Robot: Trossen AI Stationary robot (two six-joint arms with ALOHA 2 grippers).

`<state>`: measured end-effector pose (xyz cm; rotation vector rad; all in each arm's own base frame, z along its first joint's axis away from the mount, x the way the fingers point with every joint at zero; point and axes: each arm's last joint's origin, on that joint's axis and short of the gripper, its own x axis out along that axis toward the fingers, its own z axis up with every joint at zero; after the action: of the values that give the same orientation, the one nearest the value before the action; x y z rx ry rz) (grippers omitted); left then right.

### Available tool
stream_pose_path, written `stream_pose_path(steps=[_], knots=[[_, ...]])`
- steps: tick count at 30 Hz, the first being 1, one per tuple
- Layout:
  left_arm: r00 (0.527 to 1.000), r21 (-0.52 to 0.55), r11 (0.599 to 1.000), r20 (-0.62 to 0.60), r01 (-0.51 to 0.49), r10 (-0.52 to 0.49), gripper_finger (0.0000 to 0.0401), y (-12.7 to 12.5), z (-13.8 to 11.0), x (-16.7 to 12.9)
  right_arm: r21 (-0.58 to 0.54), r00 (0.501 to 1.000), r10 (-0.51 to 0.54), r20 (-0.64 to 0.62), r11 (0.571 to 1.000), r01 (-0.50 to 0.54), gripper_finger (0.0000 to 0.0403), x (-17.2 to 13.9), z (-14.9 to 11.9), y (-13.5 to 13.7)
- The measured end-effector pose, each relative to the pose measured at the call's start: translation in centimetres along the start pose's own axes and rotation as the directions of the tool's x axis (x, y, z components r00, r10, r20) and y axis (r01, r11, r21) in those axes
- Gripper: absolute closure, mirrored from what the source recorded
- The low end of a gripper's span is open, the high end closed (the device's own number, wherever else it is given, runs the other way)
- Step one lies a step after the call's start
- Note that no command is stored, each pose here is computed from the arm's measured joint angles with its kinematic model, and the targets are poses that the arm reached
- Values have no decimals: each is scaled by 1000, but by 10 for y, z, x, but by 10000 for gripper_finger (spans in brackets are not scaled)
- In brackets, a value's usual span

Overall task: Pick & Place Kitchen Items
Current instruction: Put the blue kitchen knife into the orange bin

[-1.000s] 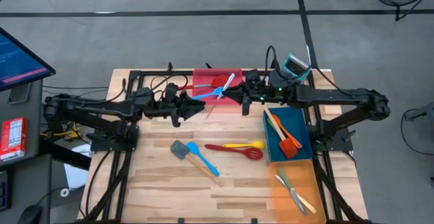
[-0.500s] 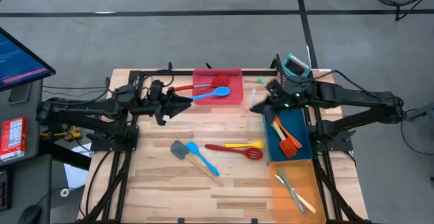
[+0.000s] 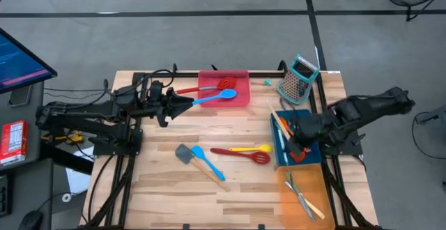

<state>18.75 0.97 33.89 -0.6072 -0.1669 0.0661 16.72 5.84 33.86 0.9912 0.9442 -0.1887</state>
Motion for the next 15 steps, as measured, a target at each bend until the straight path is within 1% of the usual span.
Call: stream_pose_path(steps=[4, 7, 11, 15], knots=[[1000, 0, 1000, -3, -2, 2, 256, 0, 0, 0, 53, 993, -36, -111, 998, 42, 376, 9, -26, 8], [1000, 0, 1000, -3, -2, 2, 256, 0, 0, -1, 93, 979, -95, -182, 989, 114, 376, 19, -44, 12], [1000, 0, 1000, -3, -2, 2, 256, 0, 0, 0, 109, 953, -186, -238, 970, 216, 376, 35, -63, 16], [1000, 0, 1000, -3, -2, 2, 256, 0, 0, 0, 105, 924, -281, -260, 943, 317, 376, 55, -75, 17]])
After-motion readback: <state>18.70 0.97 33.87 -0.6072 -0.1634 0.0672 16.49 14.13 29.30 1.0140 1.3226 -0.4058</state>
